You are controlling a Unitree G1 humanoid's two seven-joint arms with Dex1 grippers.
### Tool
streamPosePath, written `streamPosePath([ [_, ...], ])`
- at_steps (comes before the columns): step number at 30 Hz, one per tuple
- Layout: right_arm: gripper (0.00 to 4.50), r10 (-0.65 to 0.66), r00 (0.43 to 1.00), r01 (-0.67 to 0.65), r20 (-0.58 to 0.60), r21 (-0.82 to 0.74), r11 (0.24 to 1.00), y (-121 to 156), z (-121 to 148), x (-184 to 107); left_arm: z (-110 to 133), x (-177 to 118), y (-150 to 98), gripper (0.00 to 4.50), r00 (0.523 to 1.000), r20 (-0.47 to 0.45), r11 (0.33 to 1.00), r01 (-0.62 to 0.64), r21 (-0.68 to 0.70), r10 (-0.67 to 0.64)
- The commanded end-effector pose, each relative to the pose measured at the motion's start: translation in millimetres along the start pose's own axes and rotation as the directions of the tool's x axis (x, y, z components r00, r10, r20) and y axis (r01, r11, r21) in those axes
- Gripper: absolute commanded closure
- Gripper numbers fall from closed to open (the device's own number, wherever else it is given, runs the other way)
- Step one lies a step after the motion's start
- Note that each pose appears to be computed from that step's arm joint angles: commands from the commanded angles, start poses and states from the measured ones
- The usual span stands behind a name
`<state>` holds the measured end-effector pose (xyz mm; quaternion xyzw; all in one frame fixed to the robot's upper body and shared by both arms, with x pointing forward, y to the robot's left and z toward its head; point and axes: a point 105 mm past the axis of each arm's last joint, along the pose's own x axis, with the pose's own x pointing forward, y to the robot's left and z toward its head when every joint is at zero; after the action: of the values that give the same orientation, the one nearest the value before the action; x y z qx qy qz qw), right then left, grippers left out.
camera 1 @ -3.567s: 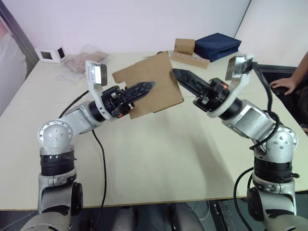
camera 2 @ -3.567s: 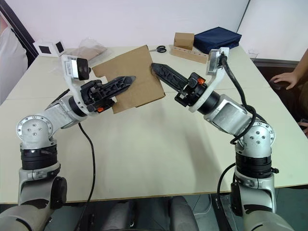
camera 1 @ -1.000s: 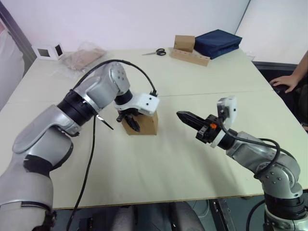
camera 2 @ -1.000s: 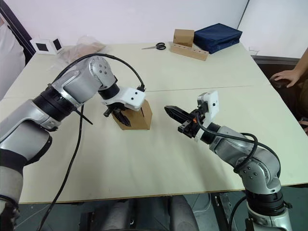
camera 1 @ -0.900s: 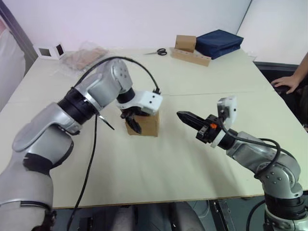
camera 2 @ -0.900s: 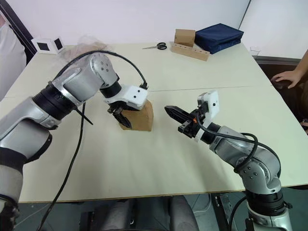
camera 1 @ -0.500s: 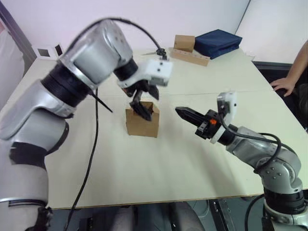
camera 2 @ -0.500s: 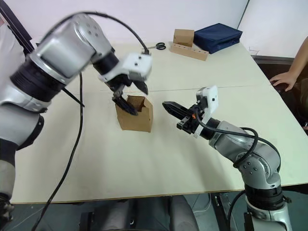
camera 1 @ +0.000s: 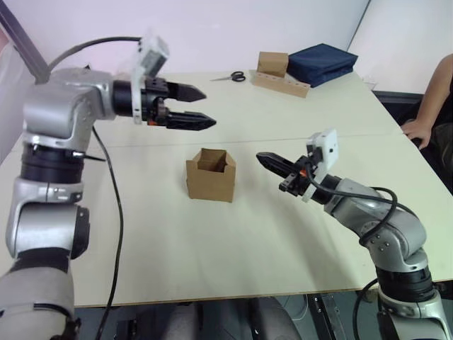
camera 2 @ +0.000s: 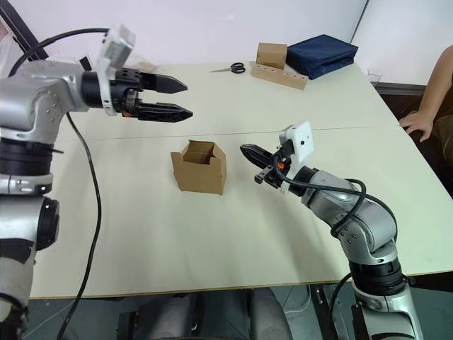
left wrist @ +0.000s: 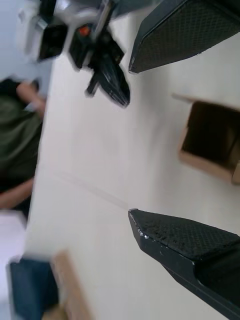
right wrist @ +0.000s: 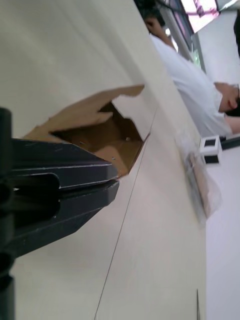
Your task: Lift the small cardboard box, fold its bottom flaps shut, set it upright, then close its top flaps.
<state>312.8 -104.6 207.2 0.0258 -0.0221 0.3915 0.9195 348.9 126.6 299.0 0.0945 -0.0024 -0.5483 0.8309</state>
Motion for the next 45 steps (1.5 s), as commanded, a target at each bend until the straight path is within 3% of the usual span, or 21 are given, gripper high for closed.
streamPosePath([
  [1,4.50,-0.037,0.999,0.038,0.020,-0.025,0.999,-3,4,4,-8,-11,-2,0.04,0.989,0.079,0.992,-0.125,0.006,0.124],
  [5,4.50,-0.037,0.998,0.034,-0.041,-0.073,0.997,-1,-9,7,-38,-18,0,0.04,0.965,0.084,0.968,-0.242,-0.068,0.247],
  [9,4.50,-0.050,0.994,0.041,-0.100,-0.090,0.995,-1,-27,12,-82,-33,11,0.04,0.908,0.048,0.904,-0.408,-0.127,0.417],
  [12,4.50,-0.065,0.992,0.055,-0.106,-0.099,0.994,-5,-30,13,-99,-40,17,0.68,0.873,0.034,0.862,-0.474,-0.178,0.487],
  [14,4.50,-0.071,0.991,0.060,-0.113,-0.102,0.993,-7,-32,13,-110,-41,16,1.65,0.864,0.025,0.850,-0.488,-0.200,0.503],
  [19,4.50,-0.095,0.987,0.082,-0.129,-0.100,0.992,-13,-39,18,-137,-36,10,3.25,0.865,-0.017,0.844,-0.494,-0.210,0.502],
  [20,4.50,-0.096,0.986,0.083,-0.135,-0.099,0.992,-13,-40,19,-140,-34,10,3.80,0.867,-0.016,0.844,-0.488,-0.223,0.497],
  [23,4.50,-0.097,0.981,0.081,-0.169,-0.097,0.992,-14,-50,22,-151,-23,5,4.48,0.882,-0.039,0.858,-0.467,-0.214,0.470],
  [30,4.50,-0.071,0.971,0.055,-0.229,-0.073,0.996,-8,-72,31,-173,-3,-3,4.48,0.886,-0.121,0.875,-0.461,-0.146,0.447],
  [36,4.50,0.020,0.972,-0.029,-0.234,-0.034,0.999,12,-71,37,-177,4,-25,4.48,0.929,-0.152,0.915,-0.362,-0.179,0.338],
  [45,4.50,0.150,0.949,-0.142,-0.277,0.051,0.989,35,-69,28,-175,3,-43,4.48,0.948,-0.189,0.936,-0.293,-0.193,0.257],
])
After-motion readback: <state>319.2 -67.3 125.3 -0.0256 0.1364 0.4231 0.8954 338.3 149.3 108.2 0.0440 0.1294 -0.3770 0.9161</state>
